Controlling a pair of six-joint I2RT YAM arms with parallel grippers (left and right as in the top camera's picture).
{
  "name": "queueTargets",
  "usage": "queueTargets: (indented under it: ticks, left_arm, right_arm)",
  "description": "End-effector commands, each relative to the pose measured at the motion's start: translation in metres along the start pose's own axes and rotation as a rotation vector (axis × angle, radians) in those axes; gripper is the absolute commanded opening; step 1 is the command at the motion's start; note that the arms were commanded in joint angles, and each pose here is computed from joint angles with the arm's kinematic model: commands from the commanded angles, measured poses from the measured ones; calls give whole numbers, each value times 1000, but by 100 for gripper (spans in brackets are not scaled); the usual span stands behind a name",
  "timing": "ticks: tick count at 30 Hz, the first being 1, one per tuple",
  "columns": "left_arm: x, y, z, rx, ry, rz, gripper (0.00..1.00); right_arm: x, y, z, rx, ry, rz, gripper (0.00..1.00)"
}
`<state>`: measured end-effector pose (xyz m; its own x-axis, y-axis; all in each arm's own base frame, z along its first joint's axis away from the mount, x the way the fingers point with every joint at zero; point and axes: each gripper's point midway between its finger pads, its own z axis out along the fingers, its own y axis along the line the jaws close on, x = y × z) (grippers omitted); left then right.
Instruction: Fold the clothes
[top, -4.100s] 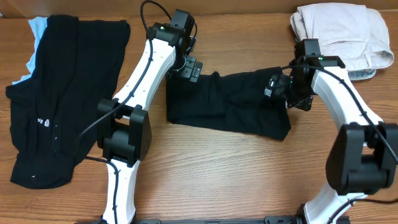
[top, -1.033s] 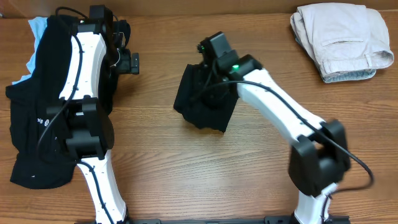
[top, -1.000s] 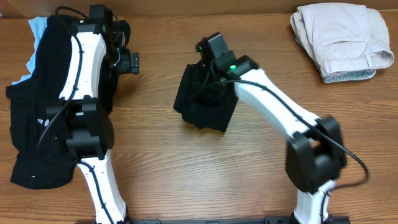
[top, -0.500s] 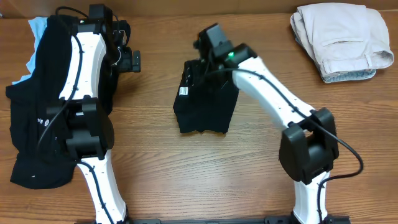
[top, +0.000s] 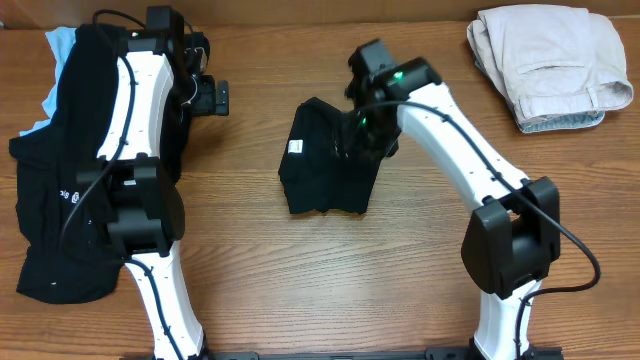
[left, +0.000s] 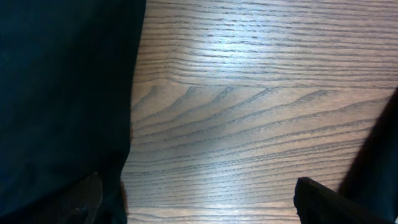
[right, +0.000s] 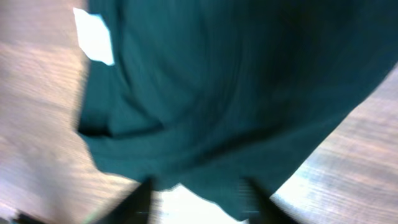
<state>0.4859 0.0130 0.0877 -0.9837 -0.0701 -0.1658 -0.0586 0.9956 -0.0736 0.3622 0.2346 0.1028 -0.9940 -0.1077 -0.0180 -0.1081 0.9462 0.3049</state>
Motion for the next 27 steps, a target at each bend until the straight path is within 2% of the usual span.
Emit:
queueTargets:
  ticks: [1, 10, 15, 24, 27]
  left_arm:
    - [2, -6, 0, 11, 7, 20, 100]
    - [6, -6, 1, 9, 23, 24, 100]
    - [7, -10, 1, 10, 26, 33, 100]
    - [8, -12, 1, 11, 28, 36, 100]
    - [7, -15, 1, 12, 27, 42, 100]
  right_arm:
    - [28, 6, 25, 18, 90, -41, 4]
    - [52, -1, 54, 64, 146, -92, 4]
    - [39, -49, 65, 213, 84, -57, 4]
    - [3, -125, 67, 219, -31, 50, 5]
    - [-11, -162, 55, 258, -74, 68, 11]
